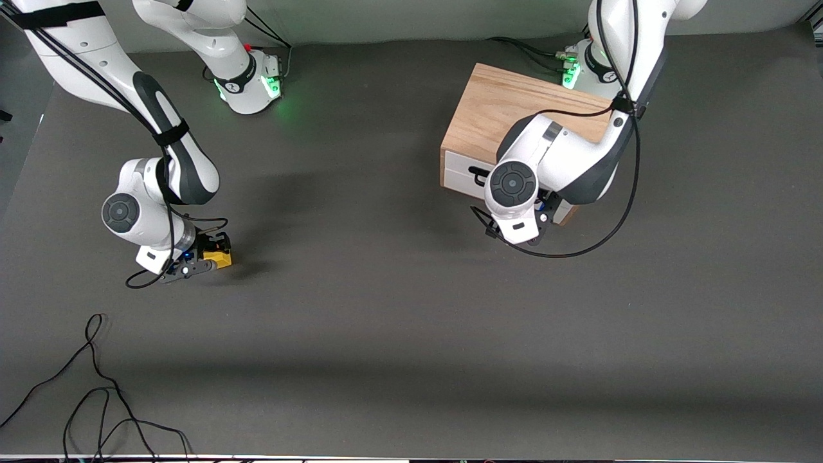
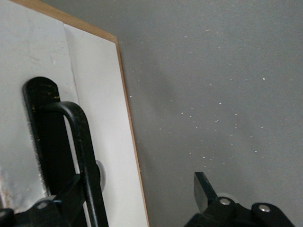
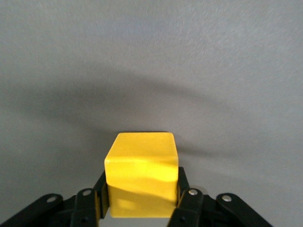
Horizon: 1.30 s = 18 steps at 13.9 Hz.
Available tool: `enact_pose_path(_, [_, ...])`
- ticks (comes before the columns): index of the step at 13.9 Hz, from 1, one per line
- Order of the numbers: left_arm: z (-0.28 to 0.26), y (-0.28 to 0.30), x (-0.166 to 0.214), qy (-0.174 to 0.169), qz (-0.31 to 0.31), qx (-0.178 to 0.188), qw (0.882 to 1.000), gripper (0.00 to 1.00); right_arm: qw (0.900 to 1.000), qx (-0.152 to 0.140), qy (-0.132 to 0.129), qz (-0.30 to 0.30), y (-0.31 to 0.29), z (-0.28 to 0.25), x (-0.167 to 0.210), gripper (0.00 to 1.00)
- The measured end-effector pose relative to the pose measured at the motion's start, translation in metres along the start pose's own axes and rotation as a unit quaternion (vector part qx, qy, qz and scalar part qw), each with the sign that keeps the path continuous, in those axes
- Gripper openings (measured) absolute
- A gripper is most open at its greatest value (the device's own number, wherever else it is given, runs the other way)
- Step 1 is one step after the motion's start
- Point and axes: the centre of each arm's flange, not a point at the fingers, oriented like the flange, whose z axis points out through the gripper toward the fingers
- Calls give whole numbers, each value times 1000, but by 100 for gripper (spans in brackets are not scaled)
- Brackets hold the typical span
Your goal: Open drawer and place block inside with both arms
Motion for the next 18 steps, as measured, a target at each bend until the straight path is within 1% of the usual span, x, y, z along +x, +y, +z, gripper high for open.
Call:
enact_pose_path(3, [-6,13,2,-4,-2,-12,1000,100,1000,13,9,21,3,-35,7,55])
enact_pose_path(5, [-7,21,3,-6,-3,-10,1000,100,999,21,18,33,6,-73,14,55])
enact_pose_path(7, [-9,27,4,-8,-4,-12,1000,100,999,23,22,35,9,-113,19,55])
enact_pose_path(13, [-15,47,8,-10,-6,-20,1000,100,999,29,8,41,24,-240,24,55])
enact_pose_path(18, [-18,61,10,-12,-6,-30,999,100,998,28,14,48,26,-316,21,55])
